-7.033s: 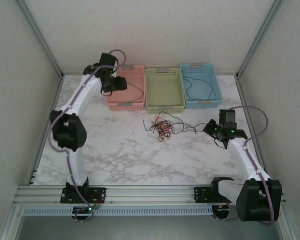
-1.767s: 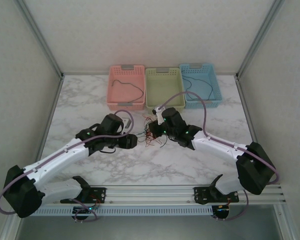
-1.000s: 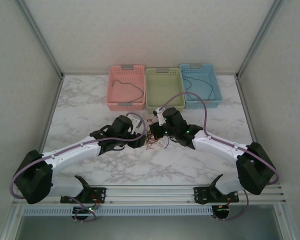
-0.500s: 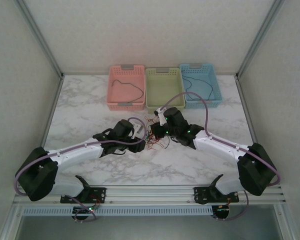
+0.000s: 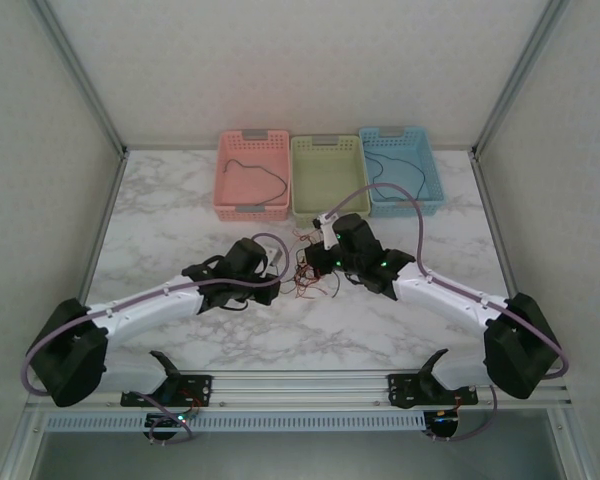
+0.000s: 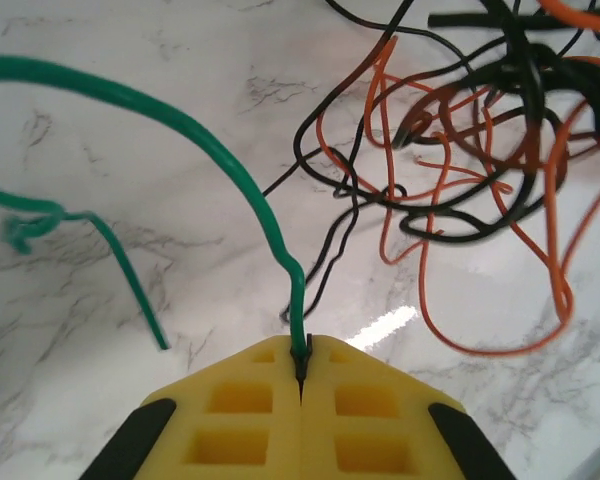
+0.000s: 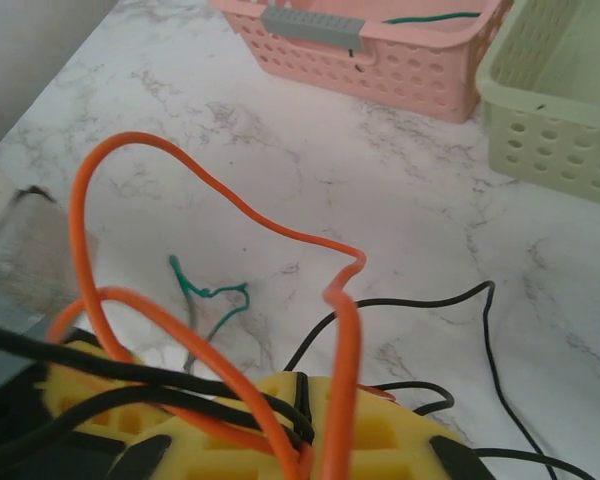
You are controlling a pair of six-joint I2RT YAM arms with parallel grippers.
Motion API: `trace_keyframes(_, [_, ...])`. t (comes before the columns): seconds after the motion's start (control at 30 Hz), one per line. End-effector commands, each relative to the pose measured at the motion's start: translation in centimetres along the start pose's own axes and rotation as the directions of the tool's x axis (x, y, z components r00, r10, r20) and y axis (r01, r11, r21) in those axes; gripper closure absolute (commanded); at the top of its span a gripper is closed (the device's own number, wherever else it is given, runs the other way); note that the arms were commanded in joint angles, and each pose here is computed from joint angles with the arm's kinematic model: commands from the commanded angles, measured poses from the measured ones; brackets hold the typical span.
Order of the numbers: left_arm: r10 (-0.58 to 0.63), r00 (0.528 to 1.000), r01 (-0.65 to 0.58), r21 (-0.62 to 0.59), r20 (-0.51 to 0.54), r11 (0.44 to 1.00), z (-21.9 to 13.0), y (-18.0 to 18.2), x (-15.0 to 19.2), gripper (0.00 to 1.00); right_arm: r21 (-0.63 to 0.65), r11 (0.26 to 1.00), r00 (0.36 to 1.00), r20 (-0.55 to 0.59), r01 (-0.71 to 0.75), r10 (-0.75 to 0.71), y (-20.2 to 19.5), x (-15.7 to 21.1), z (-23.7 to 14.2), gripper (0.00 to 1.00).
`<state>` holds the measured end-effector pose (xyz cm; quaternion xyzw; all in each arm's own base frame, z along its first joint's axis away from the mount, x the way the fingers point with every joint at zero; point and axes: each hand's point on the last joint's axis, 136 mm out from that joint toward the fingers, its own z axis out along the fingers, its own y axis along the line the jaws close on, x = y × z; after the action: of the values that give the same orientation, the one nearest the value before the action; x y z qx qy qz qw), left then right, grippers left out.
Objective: Untangle the cables
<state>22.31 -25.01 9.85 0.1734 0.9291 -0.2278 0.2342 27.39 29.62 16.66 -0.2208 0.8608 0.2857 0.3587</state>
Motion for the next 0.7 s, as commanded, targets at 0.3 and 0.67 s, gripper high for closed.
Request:
trace_keyframes(0.3, [-0.053, 0.946, 0.022, 0.102, 0.319, 0.995, -18.0, -3.3, -5.1, 1.00, 0.329, 0.905, 0.962, 0.069, -0.271, 0.263, -12.8, 2.8, -2.6, 1.00])
trace_keyframes(0.67, [-0.059, 0.938, 0.008, 0.148, 0.341, 0.989, -17.2, -4.5, -6.9, 1.00, 0.274, 0.922, 0.961, 0.066, -0.275, 0.267, -12.2, 2.7, -3.3, 1.00])
